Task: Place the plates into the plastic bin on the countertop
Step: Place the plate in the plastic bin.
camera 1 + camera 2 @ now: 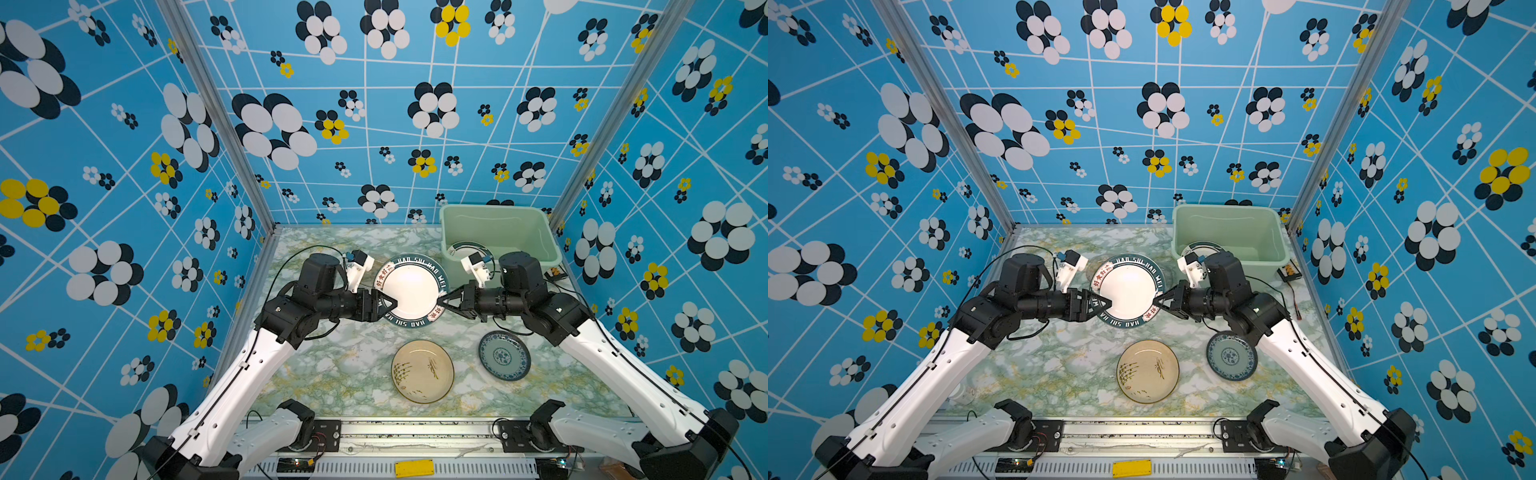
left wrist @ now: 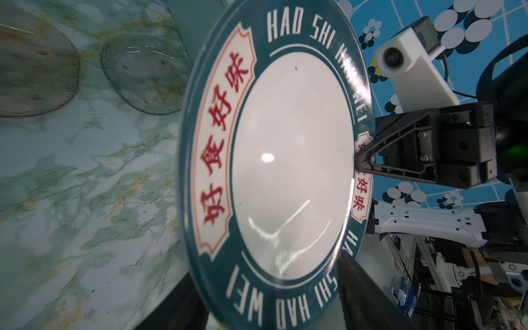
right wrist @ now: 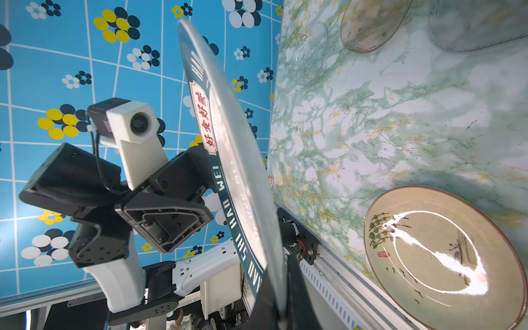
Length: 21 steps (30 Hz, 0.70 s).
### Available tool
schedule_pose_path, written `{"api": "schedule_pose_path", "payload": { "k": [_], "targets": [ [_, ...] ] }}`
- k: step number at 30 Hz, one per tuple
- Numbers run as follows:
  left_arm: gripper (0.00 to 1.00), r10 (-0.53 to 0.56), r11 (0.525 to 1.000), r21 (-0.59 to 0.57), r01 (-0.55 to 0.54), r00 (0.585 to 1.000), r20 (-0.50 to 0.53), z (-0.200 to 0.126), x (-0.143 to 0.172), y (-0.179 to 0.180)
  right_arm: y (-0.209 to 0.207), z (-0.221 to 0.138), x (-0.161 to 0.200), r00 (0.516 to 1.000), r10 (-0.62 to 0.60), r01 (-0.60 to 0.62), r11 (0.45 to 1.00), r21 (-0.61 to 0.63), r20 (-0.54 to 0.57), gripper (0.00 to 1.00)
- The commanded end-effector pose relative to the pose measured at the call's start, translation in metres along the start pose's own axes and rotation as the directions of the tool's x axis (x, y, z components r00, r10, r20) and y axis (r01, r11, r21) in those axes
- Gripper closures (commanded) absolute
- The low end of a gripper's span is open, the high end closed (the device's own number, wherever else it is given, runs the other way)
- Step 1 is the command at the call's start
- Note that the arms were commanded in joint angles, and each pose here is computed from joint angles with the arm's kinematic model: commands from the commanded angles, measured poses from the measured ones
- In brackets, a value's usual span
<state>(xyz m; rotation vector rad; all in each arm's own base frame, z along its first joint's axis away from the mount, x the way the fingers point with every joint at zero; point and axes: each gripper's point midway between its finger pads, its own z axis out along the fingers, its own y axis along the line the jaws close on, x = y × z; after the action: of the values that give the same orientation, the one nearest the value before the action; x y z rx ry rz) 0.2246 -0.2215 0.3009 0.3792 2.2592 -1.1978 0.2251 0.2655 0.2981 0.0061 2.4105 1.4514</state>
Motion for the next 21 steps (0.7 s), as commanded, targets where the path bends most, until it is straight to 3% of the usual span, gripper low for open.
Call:
{"api": "schedule_pose_path", "payload": {
  "k": [1, 4, 10, 21],
  "targets": [
    [0.4, 0.011, 0.992, 0.125, -0.016, 0.999, 0.045, -0.005, -0.013, -0.021, 0.014, 0.005, -0.004, 1.0, 0.011, -0.012, 0.996, -0.083, -0.015, 1.0],
    [0.55, 0.002, 0.99, 0.143, -0.009, 0.999, 0.046, -0.006, -0.014, -0.022, 0.011, 0.013, -0.006, 0.999, 0.029, -0.032, 0.996, -0.082, -0.033, 1.0],
    [0.63, -0.017, 0.988, 0.152, 0.004, 0.997, 0.079, -0.01, -0.018, -0.02, 0.005, 0.021, -0.011, 0.998, 0.047, -0.049, 0.997, -0.059, -0.037, 1.0],
    [0.88, -0.102, 0.983, 0.165, 0.075, 0.982, 0.158, -0.016, -0.038, -0.009, 0.008, 0.04, -0.033, 0.999, 0.035, -0.036, 0.998, -0.044, -0.024, 1.0]
  ]
}}
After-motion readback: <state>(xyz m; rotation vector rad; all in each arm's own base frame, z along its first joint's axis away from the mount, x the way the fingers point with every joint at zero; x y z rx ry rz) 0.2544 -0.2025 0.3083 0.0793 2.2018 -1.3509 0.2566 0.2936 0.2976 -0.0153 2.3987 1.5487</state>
